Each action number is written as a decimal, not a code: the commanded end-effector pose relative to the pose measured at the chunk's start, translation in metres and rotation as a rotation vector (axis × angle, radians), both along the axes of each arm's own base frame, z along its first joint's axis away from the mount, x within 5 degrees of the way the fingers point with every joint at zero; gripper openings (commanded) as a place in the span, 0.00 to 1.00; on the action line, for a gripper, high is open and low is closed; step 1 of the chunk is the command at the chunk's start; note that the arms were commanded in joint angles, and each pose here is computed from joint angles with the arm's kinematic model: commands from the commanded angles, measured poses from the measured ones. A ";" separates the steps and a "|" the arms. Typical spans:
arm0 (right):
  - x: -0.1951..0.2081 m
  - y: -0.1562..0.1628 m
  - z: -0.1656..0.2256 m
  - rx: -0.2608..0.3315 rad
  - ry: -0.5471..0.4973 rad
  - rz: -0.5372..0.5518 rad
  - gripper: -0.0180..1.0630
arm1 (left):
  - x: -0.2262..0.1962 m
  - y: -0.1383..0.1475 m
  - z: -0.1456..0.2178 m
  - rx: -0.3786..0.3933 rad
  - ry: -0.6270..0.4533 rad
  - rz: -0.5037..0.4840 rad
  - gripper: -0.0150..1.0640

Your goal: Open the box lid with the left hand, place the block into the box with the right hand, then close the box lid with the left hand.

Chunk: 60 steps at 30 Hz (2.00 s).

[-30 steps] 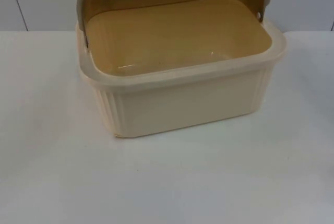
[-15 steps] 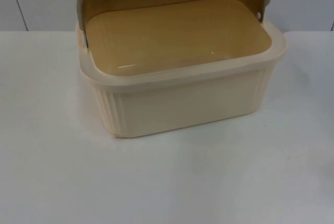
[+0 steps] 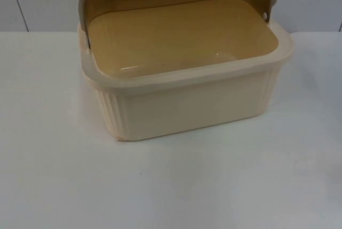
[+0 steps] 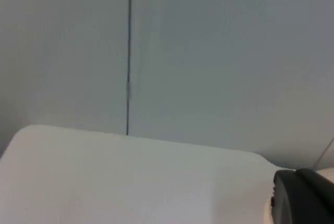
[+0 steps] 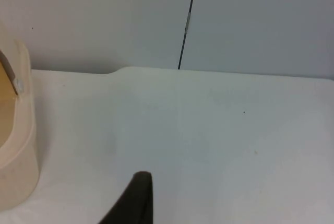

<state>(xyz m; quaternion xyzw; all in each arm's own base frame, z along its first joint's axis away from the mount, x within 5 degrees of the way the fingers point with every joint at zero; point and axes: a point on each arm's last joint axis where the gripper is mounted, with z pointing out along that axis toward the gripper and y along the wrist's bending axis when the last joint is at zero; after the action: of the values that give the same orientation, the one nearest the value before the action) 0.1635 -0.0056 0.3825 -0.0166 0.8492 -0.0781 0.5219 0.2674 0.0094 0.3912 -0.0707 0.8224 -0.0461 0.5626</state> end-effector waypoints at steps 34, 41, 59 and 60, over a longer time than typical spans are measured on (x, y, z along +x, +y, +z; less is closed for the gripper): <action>-0.001 -0.001 -0.002 0.009 0.009 -0.009 0.99 | -0.070 -0.012 0.042 0.055 -0.079 -0.069 0.95; 0.002 0.001 0.003 0.062 -0.056 -0.016 0.99 | -0.077 -0.012 0.045 0.056 -0.092 -0.070 0.95; 0.081 0.014 -0.048 0.220 0.255 -0.030 0.99 | -0.077 -0.015 0.045 0.119 -0.088 -0.087 0.95; 0.088 0.014 -0.056 0.216 0.290 -0.034 0.99 | -0.078 -0.018 0.045 0.135 -0.087 -0.105 0.95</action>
<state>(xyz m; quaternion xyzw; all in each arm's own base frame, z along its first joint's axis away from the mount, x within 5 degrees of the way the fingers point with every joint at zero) 0.2399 0.0080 0.3369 0.0384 0.9100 0.0046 0.4128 0.1915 -0.0044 0.4328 -0.0027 0.8041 -0.0267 0.5939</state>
